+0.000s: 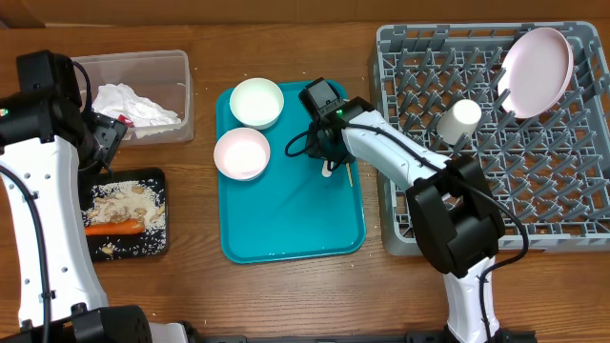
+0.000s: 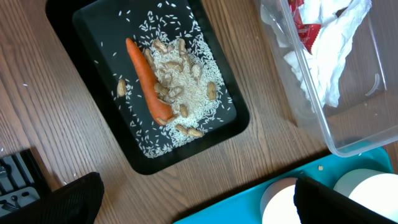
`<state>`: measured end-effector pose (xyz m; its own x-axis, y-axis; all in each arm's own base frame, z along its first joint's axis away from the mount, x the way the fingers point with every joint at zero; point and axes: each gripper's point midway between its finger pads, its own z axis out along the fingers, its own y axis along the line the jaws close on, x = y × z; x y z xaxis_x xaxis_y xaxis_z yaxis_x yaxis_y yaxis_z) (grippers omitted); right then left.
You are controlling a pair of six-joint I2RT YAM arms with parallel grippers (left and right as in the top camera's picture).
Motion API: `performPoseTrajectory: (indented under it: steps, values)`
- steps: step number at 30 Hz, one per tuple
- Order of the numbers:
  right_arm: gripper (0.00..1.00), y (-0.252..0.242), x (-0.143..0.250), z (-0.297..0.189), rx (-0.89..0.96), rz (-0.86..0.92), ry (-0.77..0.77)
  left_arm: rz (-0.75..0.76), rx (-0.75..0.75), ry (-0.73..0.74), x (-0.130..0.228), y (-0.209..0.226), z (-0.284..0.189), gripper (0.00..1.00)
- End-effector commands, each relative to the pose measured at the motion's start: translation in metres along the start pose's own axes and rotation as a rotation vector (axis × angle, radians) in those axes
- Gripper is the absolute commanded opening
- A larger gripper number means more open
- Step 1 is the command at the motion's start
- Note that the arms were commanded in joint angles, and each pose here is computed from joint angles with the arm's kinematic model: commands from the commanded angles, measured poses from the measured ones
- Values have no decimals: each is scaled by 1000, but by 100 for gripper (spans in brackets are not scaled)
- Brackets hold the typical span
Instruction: Sort waste into correct bins and load items into the dishwasher rack
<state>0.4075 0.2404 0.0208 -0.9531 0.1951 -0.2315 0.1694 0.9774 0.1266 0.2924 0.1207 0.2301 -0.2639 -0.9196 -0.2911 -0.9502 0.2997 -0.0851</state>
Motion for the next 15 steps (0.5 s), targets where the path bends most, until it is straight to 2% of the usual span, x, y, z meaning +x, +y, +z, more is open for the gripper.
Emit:
performPoseTrajectory:
  steps: [1,9,15]
  values:
    - [38,-7,-7,-3,36,18,-37,-19,-14,-4,-2,2,2,100]
    - [38,-10,-7,0,56,10,-38,-19,-14,-4,-2,2,2,100]
    - [38,-16,3,21,91,4,2,-19,-14,-4,-2,2,2,100]
